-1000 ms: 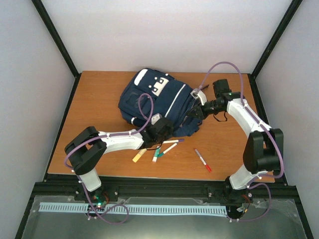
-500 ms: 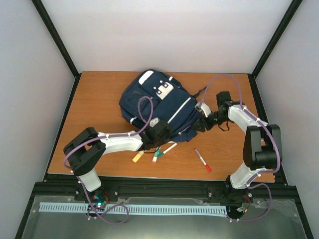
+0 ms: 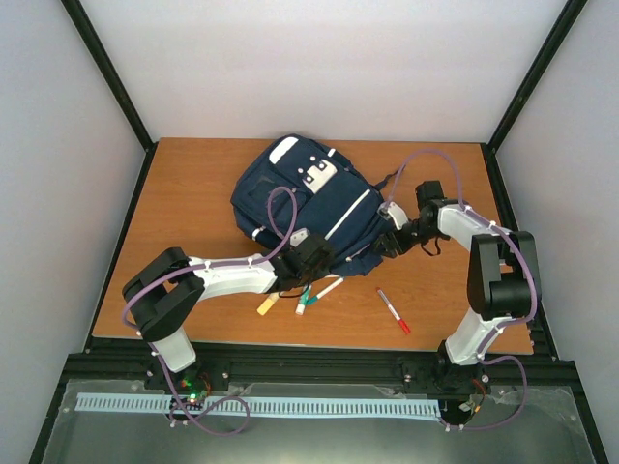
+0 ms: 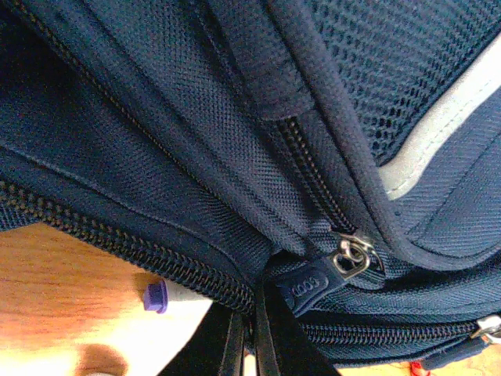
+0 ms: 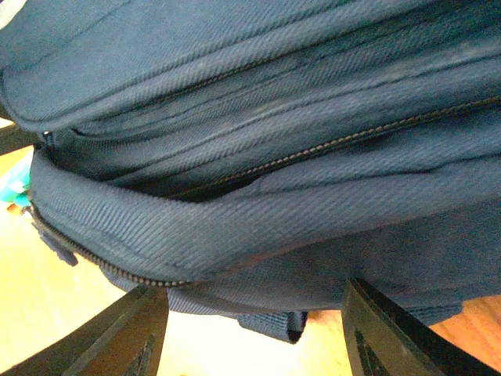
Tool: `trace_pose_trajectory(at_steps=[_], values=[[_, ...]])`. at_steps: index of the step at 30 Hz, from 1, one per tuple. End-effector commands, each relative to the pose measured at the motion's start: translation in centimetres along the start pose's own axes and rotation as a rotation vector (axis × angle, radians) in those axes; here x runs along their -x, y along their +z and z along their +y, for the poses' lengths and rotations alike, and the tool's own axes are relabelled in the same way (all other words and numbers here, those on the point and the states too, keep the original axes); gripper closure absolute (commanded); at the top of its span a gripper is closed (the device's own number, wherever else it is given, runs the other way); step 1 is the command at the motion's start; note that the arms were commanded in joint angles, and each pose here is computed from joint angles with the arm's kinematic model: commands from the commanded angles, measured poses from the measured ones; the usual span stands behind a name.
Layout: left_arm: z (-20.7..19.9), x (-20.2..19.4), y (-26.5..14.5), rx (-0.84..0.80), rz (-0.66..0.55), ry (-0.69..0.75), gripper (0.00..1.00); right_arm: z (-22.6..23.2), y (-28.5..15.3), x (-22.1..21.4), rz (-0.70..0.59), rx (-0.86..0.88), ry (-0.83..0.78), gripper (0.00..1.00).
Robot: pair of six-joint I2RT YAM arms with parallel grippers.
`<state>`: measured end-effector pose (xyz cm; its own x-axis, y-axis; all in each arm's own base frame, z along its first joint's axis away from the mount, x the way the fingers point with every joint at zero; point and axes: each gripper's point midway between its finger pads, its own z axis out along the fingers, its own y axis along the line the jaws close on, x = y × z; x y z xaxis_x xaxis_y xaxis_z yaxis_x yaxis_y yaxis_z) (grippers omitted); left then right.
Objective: Pack the student bag
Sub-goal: Zip the student bag at the center of the board.
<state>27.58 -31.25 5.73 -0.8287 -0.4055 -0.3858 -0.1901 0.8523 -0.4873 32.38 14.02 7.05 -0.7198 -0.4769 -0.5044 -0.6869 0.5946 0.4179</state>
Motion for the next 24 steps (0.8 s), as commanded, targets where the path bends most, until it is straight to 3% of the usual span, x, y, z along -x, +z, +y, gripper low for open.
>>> trace_pose_trajectory(at_steps=[1, 8, 15, 20, 24], values=[[-0.4, 1.0, -0.8, 0.001, -0.043, 0.020, 0.99, -0.8, -1.0, 3.3, -0.082, -0.077, -0.036, 0.38], [-1.7, 1.0, -1.0, -0.032, -0.027, 0.043, 0.99, -2.0, 0.4, 6.2, -0.195, -0.223, -0.097, 0.37], [-2.0, 1.2, -1.4, -0.040, -0.029, 0.050, 0.99, -4.8, -0.9, 8.8, -0.336, -0.426, -0.126, 0.38], [-2.0, 1.1, -1.4, -0.042, -0.024, 0.048, 0.99, -4.8, 1.2, 7.2, -0.115, -0.389, -0.087, 0.37], [-2.2, 1.3, -1.6, -0.045, -0.031, 0.046, 0.99, -1.8, 1.4, 4.9, -0.073, -0.282, -0.215, 0.37]])
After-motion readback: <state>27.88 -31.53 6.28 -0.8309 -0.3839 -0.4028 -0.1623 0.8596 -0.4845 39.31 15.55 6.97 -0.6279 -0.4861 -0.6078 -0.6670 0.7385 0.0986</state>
